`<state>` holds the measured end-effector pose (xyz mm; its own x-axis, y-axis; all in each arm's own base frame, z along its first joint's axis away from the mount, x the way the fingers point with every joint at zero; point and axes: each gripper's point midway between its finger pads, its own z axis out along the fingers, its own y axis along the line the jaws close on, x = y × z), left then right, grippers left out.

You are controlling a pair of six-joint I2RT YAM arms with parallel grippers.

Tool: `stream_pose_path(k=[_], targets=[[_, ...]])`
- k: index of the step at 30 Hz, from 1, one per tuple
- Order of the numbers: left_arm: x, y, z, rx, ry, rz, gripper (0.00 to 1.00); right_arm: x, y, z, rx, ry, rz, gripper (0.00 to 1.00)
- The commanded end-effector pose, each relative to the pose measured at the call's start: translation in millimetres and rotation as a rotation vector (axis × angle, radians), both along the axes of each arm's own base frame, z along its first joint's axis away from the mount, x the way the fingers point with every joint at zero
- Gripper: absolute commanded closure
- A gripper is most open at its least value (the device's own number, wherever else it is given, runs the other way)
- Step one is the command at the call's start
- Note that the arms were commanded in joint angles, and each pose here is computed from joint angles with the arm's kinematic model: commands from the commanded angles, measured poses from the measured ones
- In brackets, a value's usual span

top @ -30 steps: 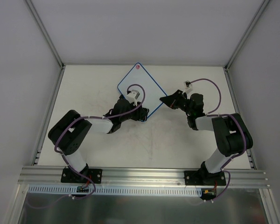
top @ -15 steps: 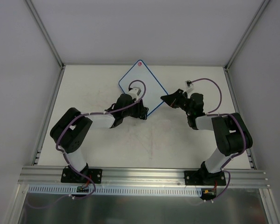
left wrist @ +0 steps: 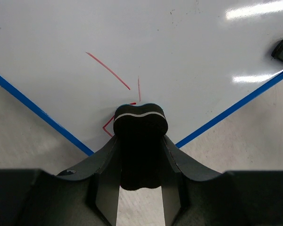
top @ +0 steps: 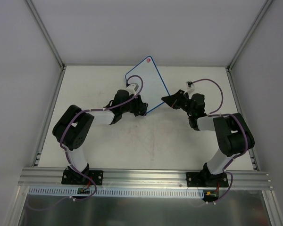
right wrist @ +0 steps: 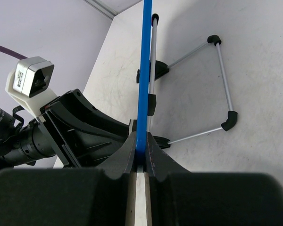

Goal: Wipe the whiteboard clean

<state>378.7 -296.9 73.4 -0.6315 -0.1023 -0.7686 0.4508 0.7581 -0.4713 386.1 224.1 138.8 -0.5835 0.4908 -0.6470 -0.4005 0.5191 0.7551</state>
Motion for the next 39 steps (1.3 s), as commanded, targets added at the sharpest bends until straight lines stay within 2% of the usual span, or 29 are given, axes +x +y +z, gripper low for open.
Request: stream_pose_path(k=[1, 16, 23, 39], targets=[[28, 6, 12, -0.01, -0.094, 0.062, 1.0, -13, 19, 22, 0.046, -0.042, 0.13, 1.0], [15, 6, 61, -0.081, -0.216, 0.022, 1.0, -14, 11, 35, 0.048, 0.035, 0.14, 1.0], [36, 5, 57, -0.047, -0.247, 0.047, 1.0, -18, 11, 37, 0.049, 0.041, 0.145, 1.0], [101, -2, 70, -0.082, -0.31, 0.102, 1.0, -21, 14, 34, 0.046, 0.039, 0.165, 1.0]])
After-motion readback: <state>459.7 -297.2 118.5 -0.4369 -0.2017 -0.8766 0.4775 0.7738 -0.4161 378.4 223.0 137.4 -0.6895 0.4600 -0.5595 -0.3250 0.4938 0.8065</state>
